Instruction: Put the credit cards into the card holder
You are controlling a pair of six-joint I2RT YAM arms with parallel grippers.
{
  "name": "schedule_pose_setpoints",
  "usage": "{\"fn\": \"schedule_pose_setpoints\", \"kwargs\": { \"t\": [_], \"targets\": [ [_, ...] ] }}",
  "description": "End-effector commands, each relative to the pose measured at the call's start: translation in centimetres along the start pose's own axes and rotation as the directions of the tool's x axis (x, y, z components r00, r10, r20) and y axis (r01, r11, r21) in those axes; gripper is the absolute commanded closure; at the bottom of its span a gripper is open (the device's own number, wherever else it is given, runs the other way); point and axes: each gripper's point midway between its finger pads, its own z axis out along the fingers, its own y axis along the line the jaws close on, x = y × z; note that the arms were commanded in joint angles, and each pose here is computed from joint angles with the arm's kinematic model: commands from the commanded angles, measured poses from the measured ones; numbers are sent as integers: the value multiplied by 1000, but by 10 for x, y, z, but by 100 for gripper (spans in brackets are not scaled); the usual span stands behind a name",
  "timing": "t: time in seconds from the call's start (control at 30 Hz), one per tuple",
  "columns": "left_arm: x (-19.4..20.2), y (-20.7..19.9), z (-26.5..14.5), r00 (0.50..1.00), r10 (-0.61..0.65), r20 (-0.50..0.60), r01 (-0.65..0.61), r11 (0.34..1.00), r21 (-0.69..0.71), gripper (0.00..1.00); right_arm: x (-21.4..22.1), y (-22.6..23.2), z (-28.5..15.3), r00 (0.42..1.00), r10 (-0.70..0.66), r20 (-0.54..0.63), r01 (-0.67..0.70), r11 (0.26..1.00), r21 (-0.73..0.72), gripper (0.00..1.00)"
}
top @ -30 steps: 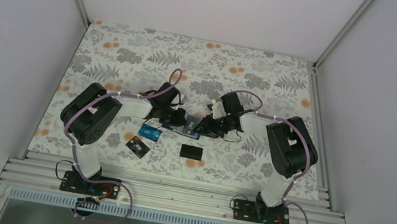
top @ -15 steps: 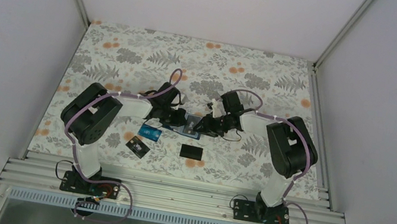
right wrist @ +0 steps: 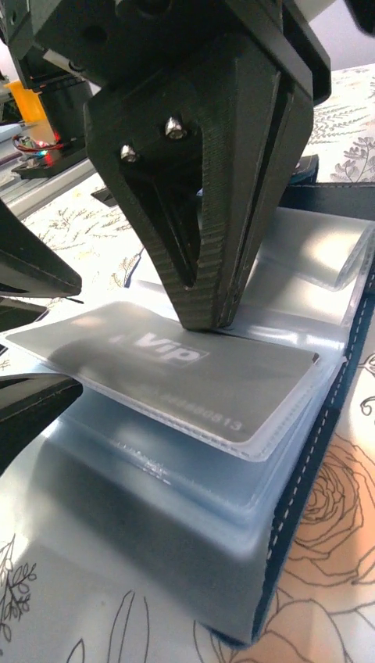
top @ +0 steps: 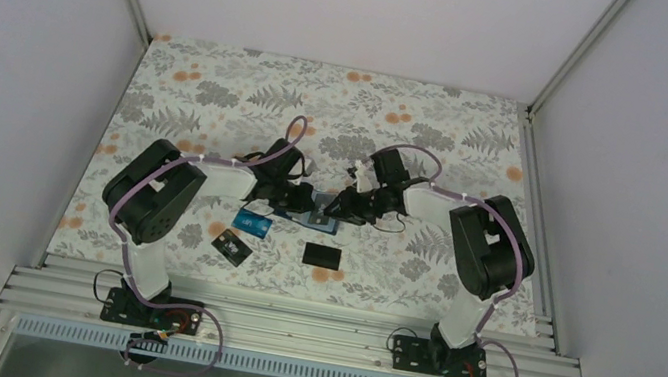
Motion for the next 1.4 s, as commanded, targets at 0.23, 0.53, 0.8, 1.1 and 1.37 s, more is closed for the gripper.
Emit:
{"fn": "schedule_pose_setpoints", "kwargs": {
  "t": [0.23, 0.53, 0.8, 1.1, 1.37],
  "targets": [
    [19, 8, 4, 998, -23, -54, 21, 999, -40, 98, -3, 19, 9, 997, -65, -27, 64, 997, -32, 73],
    [12, -5, -7, 999, -19, -25, 19, 1000, -12, 98, -10, 27, 14, 996, -84, -33, 83, 996, -23, 73],
    [2, -11, -26, 1000, -17, 19, 18, 999, -39, 98, -9, 29, 21, 995, -85, -53, 85, 996, -10, 72],
    [-7, -12, -56, 996, -12, 89, 21, 996, -90, 98, -12, 38, 32, 992, -100, -72, 100, 995, -1, 71],
    [0, 1, -91, 988, -26, 155, 47, 990, -136, 98, -11, 50, 48, 988, -115, -106, 116, 993, 7, 66]
  ]
}}
